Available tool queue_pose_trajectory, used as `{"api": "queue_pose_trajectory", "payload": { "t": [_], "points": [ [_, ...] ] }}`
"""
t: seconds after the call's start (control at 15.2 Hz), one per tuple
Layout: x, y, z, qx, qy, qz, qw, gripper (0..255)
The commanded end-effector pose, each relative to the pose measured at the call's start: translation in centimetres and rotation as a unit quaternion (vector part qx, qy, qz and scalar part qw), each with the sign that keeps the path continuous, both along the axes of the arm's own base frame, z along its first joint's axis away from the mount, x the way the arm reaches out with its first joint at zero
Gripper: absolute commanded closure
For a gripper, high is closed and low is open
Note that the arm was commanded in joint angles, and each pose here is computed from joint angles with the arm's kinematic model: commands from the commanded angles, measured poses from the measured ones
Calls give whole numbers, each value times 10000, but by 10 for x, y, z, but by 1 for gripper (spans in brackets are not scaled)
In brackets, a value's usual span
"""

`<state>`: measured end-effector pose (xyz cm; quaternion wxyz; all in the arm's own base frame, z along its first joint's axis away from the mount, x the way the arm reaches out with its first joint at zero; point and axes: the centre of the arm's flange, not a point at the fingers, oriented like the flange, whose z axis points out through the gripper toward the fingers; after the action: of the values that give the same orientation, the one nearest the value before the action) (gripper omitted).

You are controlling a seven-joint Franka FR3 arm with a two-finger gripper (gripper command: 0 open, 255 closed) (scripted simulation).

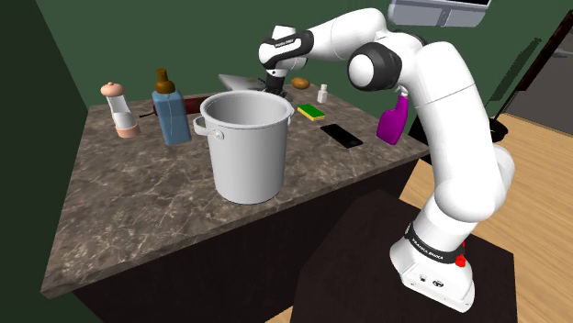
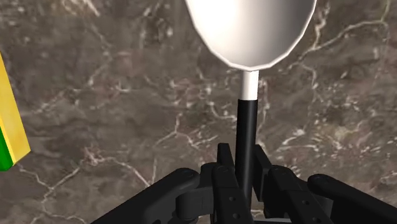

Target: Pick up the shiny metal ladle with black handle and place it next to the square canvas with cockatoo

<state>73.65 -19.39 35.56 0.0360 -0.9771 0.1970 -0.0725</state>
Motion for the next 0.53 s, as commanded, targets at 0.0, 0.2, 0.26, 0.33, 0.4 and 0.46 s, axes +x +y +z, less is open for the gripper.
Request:
{"api": "queue_pose_trajectory", "payload": {
  "t": [0.0, 0.2, 0.26, 0.33, 0.4, 0.46],
  "points": [
    [-2, -2, -10, 19, 86, -8, 10000, 255],
    [-2, -1, -9, 19, 85, -7, 10000, 0],
    [-3, -2, -9, 19, 85, -8, 10000, 0],
    [-3, -1, -9, 18, 85, -8, 10000, 0],
    [-3, -1, -9, 18, 85, -8, 10000, 0],
    [-2, -2, -10, 18, 86, -8, 10000, 0]
  ]
}}
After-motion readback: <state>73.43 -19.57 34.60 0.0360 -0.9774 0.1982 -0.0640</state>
